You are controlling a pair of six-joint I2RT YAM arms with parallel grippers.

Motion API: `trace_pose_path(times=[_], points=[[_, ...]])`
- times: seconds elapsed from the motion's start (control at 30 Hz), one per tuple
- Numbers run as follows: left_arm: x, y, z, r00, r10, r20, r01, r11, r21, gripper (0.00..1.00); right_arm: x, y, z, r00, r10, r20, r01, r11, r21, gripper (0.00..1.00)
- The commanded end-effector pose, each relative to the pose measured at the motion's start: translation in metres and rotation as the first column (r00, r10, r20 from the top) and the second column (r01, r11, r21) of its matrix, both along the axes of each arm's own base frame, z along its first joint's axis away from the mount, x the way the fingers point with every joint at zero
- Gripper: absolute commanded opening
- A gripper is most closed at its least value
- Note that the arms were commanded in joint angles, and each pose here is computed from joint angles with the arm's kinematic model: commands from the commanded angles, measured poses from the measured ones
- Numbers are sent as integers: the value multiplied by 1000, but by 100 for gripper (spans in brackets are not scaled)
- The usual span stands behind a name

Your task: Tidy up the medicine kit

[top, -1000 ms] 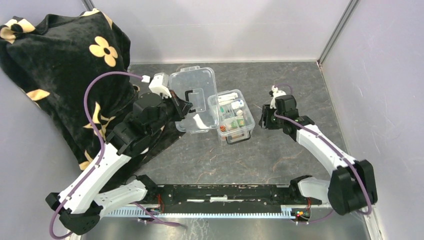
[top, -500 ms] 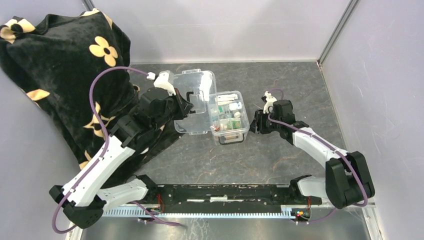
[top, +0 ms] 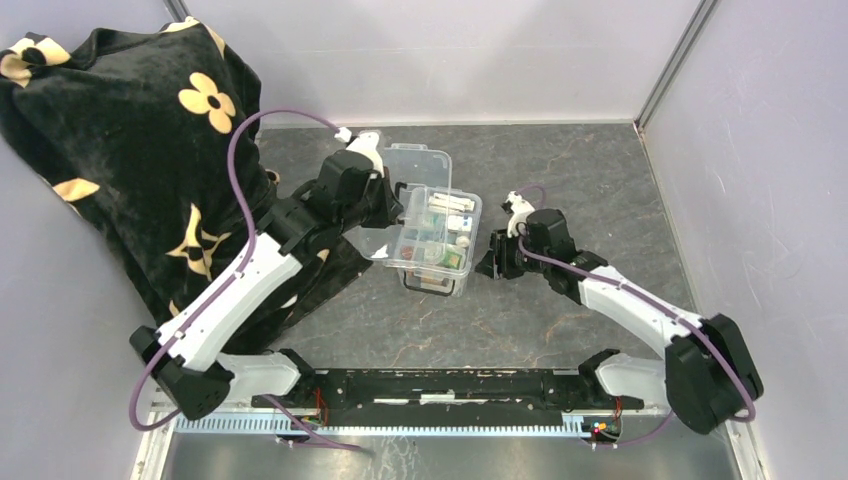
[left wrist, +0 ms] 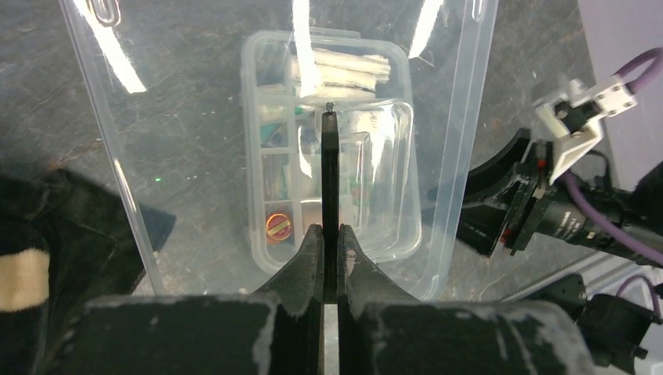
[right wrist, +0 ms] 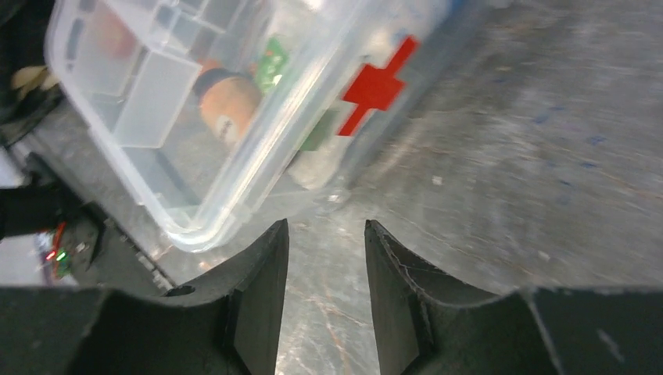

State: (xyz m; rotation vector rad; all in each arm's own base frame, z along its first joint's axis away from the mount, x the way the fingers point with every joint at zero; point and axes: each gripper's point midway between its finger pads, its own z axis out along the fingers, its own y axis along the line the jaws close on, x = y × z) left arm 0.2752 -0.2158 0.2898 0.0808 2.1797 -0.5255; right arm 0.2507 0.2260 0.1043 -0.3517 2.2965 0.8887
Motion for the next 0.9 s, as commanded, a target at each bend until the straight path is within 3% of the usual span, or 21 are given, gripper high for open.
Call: trace_pose_path(times=[0.0, 0.17, 0.47, 0.87], points=[[3, -26, 4, 985, -171, -15, 172, 984, 48, 2, 24, -51, 25, 967, -191, 168, 220, 959, -179, 47], [5, -50, -13, 958, -273, -89, 279, 959, 53, 2, 12, -104, 32, 931, -274, 241, 342, 886, -314, 48], [23, -75, -45, 929, -318, -187, 336, 939, 73, 2, -28, -111, 8, 946, -265, 187, 310, 908, -283, 48], [44, -91, -66, 937, -260, -235, 282, 958, 61, 2, -33, -121, 18, 942, -259, 215, 318, 895, -313, 49]])
